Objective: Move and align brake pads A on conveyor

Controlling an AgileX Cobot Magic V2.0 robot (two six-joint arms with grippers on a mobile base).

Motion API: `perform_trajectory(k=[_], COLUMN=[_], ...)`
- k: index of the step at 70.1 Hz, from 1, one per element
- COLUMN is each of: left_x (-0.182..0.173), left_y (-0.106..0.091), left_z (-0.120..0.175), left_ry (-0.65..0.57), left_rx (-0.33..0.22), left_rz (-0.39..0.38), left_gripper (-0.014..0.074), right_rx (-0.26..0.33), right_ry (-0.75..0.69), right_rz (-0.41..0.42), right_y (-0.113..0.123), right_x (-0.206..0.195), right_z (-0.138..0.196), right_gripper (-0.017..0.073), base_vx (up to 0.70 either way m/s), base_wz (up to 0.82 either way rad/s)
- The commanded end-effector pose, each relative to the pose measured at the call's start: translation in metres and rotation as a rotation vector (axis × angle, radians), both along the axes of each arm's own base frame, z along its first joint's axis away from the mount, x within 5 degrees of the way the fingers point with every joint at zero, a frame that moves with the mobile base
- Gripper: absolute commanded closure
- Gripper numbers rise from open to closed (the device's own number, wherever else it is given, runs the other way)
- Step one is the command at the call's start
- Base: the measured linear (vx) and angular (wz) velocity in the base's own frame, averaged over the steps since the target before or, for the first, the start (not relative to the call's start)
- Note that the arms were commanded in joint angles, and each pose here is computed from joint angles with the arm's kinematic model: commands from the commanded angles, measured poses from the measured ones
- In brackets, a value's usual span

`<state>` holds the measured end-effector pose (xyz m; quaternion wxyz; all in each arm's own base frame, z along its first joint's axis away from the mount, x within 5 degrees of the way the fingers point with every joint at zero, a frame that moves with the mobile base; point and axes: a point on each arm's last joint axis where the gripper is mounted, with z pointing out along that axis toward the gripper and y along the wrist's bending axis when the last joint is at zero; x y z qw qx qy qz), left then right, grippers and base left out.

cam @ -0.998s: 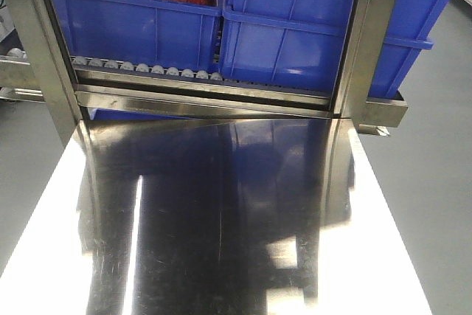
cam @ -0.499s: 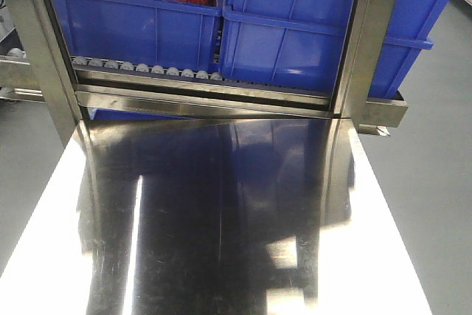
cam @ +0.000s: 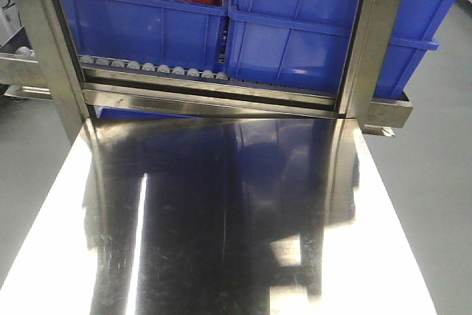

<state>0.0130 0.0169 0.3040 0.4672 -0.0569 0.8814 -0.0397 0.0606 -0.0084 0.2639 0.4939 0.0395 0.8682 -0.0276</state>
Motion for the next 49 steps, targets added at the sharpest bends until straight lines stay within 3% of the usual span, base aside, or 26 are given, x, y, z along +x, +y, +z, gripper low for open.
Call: perform_trajectory(k=[1,24,49], left_x=[0.004,0.004,0.0042], left_y=[-0.0007,-0.0007,-0.0008], left_z=[0.015,0.015,0.015], left_ry=[-0.104,-0.104,-0.103], left_rx=[-0.002,-0.002,-0.002], left_rz=[-0.011,-0.011,-0.011], left_gripper=[0.06,0.06,0.06], right_rx=[-0.026,-0.026,-0.026], right_ry=[-0.106,-0.106,-0.106], right_rz=[0.009,0.009,0.009], right_y=[-0.0002,-0.0002,-0.0002], right_x=[0.0053,0.0053,0.0053], right_z=[0.0158,0.0158,0.0158], right_gripper=[0.0566,0.0566,0.0566], base_vx=[-0.03,-0.07,-0.13], base_wz=[0.11,0.22,0.46])
